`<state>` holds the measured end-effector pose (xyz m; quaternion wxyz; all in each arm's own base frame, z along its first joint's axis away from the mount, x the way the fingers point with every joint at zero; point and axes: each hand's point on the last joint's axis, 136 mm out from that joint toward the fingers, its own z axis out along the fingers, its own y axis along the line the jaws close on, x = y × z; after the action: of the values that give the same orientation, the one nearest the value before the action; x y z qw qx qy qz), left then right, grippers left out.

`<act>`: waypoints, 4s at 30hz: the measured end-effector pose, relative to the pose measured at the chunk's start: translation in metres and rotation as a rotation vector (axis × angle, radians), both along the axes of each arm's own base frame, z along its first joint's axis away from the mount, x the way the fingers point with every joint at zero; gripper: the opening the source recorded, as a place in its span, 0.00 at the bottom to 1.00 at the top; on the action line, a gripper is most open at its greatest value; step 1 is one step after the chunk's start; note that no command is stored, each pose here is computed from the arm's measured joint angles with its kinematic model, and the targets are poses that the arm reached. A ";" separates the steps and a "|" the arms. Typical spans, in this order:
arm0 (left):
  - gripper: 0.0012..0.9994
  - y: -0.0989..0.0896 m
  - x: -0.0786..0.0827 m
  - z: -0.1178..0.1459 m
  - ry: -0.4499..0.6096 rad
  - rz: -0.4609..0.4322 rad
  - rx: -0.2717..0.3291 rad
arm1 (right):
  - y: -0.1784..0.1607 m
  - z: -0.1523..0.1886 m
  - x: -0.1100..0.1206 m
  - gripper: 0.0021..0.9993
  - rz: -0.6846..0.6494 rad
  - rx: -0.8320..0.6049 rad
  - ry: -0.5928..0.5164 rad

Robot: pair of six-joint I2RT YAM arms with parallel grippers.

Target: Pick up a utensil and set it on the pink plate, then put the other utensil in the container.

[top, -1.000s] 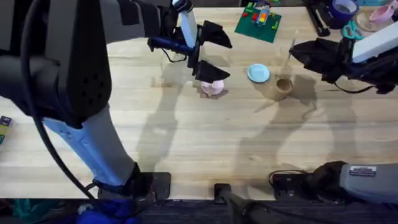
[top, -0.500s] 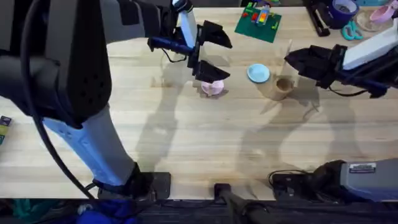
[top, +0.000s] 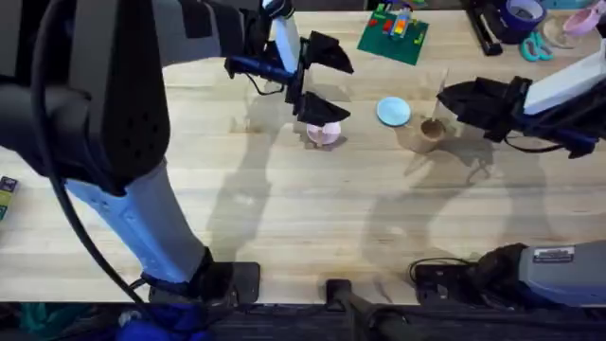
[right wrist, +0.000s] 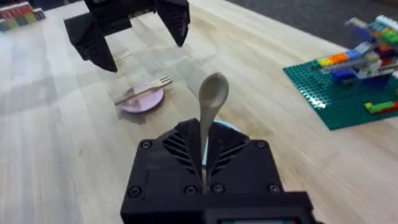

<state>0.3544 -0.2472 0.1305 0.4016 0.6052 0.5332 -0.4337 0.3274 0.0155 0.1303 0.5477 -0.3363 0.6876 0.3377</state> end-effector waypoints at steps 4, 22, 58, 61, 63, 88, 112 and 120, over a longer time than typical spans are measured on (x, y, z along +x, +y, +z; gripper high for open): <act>0.99 0.000 0.000 0.000 0.000 0.000 0.000 | 0.002 -0.004 -0.004 0.03 0.003 -0.007 0.017; 0.99 0.000 0.000 0.000 0.000 0.000 0.000 | 0.004 -0.026 -0.014 0.03 0.018 -0.064 0.056; 0.99 0.000 0.000 0.000 0.000 0.000 0.000 | 0.005 -0.040 -0.018 1.00 0.027 -0.083 0.090; 0.99 0.000 0.000 0.000 0.000 0.000 0.000 | 0.005 -0.040 -0.018 1.00 0.027 -0.083 0.090; 0.99 0.000 0.000 0.000 0.000 0.000 0.000 | 0.005 -0.039 -0.017 1.00 0.028 -0.081 0.081; 0.99 0.000 0.000 0.000 0.000 0.000 0.000 | 0.037 0.043 -0.033 1.00 0.094 -0.086 -0.101; 0.99 -0.002 0.035 0.002 -0.255 0.037 0.025 | 0.045 0.124 -0.031 1.00 -0.128 -0.106 0.117; 0.99 0.013 0.066 -0.018 -0.024 0.289 0.216 | 0.040 0.119 -0.028 1.00 -0.167 -0.113 0.153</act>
<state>0.4203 -0.2341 0.1122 0.3988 0.5672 0.6531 -0.3045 0.2991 0.0553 0.2494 0.5002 -0.2814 0.7710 0.2760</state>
